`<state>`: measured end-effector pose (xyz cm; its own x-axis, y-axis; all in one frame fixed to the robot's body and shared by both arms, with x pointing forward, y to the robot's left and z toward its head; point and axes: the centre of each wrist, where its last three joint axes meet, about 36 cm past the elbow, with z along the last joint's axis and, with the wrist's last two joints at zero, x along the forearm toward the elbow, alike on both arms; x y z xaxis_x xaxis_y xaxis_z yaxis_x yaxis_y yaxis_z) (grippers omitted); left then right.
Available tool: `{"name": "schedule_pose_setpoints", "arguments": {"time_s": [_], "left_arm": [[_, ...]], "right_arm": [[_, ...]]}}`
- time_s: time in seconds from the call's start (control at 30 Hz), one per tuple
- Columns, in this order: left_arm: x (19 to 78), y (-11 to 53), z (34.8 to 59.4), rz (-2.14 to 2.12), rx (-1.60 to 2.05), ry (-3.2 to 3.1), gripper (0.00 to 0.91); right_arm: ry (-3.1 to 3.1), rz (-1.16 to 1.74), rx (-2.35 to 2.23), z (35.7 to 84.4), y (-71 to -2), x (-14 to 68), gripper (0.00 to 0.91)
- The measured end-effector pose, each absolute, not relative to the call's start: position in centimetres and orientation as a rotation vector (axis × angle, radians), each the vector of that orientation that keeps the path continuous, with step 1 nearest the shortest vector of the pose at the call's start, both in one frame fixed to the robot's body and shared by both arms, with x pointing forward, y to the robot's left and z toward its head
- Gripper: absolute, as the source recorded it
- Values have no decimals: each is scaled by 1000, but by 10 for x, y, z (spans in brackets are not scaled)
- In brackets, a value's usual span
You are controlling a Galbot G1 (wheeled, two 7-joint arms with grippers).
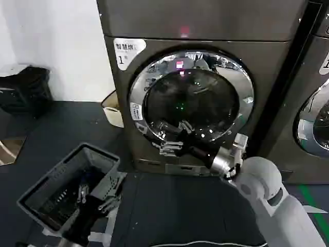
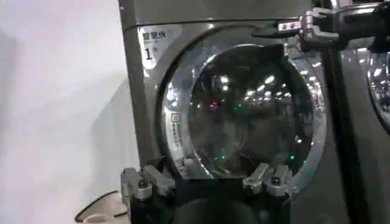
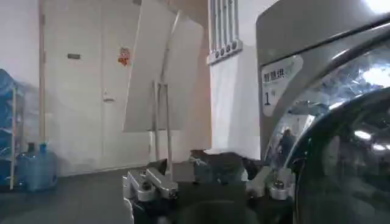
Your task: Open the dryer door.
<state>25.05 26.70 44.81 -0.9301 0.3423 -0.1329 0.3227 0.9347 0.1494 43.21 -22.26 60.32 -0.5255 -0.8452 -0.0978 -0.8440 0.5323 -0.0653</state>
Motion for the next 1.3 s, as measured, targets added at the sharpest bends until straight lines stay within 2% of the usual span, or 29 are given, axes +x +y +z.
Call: {"name": "schedule_pose_setpoints", "arguments": {"time_s": [0.67,1.3], "left_arm": [[252,269,457,226,549,2922,907],[249,271,455,236,520,2949,907]], "right_arm": [[2645,-251,-1349,535,-238,531,907],[2666,-261,-1416,520,-165,605,907]]}}
